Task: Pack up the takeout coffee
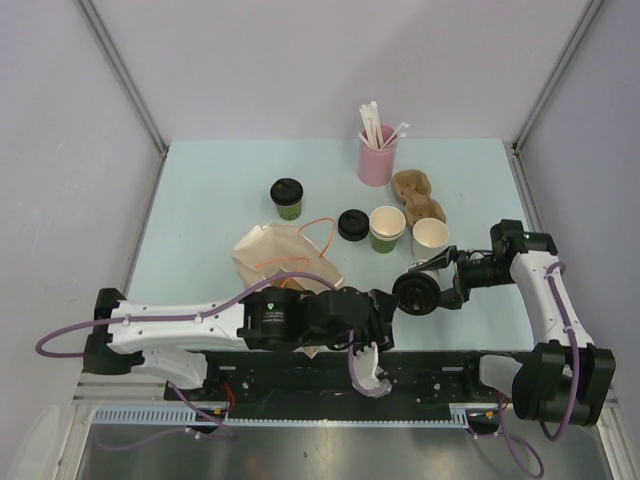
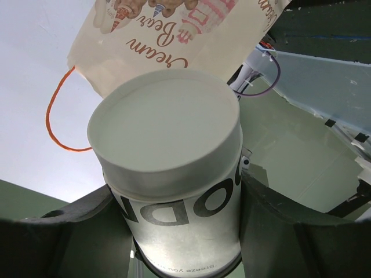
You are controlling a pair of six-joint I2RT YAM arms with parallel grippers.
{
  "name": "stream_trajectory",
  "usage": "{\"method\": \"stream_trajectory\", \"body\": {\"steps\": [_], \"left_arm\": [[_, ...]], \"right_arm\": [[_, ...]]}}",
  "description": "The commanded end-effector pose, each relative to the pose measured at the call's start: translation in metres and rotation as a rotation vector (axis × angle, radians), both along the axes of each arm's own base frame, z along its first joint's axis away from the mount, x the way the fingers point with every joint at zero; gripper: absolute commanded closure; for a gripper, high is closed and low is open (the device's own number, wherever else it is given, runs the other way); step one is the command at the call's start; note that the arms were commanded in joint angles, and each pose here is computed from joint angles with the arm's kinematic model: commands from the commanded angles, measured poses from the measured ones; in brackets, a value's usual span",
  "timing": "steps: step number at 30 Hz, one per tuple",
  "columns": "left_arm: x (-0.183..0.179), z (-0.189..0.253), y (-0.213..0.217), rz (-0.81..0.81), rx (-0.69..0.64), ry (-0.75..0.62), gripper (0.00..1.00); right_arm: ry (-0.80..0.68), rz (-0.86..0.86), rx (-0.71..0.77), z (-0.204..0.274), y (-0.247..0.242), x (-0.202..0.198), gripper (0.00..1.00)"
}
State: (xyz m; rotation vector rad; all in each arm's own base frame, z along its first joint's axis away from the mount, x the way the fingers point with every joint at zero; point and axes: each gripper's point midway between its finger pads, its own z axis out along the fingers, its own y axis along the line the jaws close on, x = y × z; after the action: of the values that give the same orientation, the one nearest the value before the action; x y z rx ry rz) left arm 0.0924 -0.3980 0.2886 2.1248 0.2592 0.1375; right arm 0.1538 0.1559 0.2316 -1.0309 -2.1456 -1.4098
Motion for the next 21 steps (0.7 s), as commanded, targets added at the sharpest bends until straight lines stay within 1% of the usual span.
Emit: {"method": "stream_trajectory", "body": {"steps": [1,3,4,8,13,16,21], "left_arm": [[-0.001,0.009,-0.001,-0.073,-0.038,-0.097,0.67],[-0.005,0.008,-0.001,-0.115,-0.043,-0.122,0.67],[-0.006,0.008,-0.004,-0.12,-0.052,-0.126,0.67],[0.006,0.008,-0.012,-0.071,-0.051,-0.154,0.67],[0.01,0.025,-0.02,-0.056,-0.127,-0.184,0.66],[0.01,0.02,-0.019,-0.073,-0.109,-0.213,0.67],[0.009,0.008,-0.017,-0.106,-0.075,-0.24,0.71]], "right_arm": [[0.132,-0.037,-0.03,0.014,0.0,-0.018,1.0],[0.142,-0.059,-0.053,0.013,-0.001,-0.018,1.0],[0.123,-0.068,-0.056,0.012,-0.001,-0.014,1.0],[0.127,-0.079,-0.03,0.017,0.0,-0.012,1.0],[0.121,-0.075,-0.051,0.017,-0.001,-0.016,1.0],[0.126,-0.076,-0.057,0.016,-0.001,-0.017,1.0],[0.121,-0.081,-0.046,0.019,0.0,-0.017,1.0]]}}
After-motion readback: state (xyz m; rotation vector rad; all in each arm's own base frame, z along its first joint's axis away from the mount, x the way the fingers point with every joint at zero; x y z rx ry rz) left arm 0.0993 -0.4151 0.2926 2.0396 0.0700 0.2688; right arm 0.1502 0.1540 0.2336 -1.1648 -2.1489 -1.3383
